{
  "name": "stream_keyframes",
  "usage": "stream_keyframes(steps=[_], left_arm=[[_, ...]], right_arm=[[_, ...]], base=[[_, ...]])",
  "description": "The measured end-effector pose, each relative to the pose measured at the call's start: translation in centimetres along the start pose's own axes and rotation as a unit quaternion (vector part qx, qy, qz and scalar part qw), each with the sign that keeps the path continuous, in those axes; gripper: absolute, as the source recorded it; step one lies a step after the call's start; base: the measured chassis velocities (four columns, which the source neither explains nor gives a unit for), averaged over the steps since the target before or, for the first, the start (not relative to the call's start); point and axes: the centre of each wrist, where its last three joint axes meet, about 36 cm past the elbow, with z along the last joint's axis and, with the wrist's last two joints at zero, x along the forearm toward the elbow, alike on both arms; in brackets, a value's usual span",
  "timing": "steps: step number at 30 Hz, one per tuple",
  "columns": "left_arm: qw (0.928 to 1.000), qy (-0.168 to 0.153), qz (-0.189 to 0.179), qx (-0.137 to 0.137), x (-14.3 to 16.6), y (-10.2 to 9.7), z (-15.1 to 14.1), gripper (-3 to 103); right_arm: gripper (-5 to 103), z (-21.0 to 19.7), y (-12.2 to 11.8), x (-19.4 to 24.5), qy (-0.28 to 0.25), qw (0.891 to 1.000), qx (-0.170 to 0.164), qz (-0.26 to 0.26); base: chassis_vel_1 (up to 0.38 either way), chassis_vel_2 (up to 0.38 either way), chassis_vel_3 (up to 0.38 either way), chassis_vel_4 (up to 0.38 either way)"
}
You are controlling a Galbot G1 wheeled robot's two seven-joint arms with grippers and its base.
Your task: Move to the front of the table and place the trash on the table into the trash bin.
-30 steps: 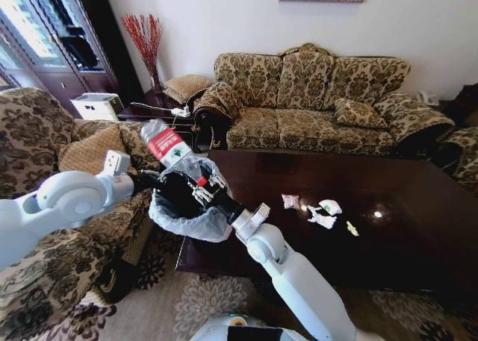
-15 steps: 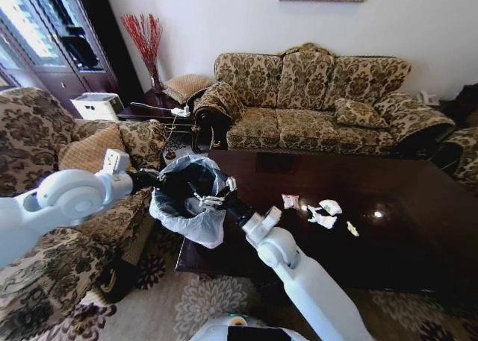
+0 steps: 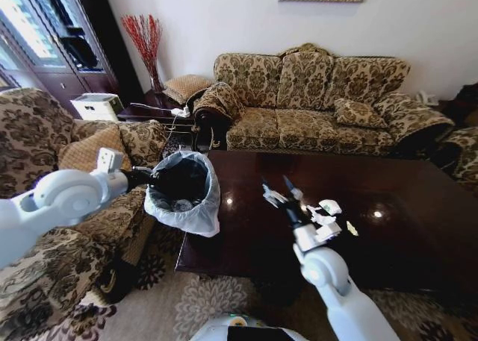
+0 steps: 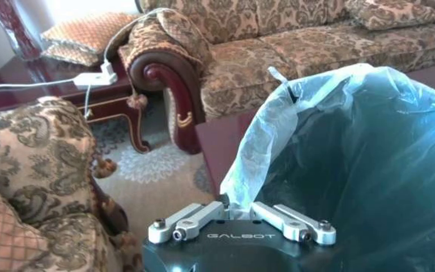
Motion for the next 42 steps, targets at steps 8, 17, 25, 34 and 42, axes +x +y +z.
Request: stream_keyframes(steps=[8,17,25,34,42], left_arm=[[0.9999,-0.009,0.013,-0.002,0.6,-1.1,0.1,0],[0.9998,-0.010,0.017,-0.006,0.6,-1.6,0.1,0],[0.9998,-0.006,0.018,-0.004,0.4,-1.6,0.5,0],[0.9997,-0.006,0.022,-0.008,0.4,-1.6,0.6,0],[0.9994,-0.010,0.022,-0.023,0.1,-1.4,1.1,0]], right_arm=[[100,3.7,-1.1,-2.6,0.076,0.994,-0.021,0.071],[100,5.7,-2.0,-5.6,0.094,0.988,-0.055,0.109],[100,5.4,-2.9,-12.2,0.087,0.990,-0.017,0.113],[97,5.9,-1.5,-16.6,0.131,0.986,-0.004,0.106],[85,7.8,-1.0,-17.5,0.164,0.981,-0.018,0.100]], base=[[-0.042,-0.029,0.028,0.024],[-0.123,-0.133,0.135,0.126],[-0.036,-0.048,0.027,0.031],[0.017,0.019,-0.005,-0.001],[0.000,0.000,0.000,0.000]])
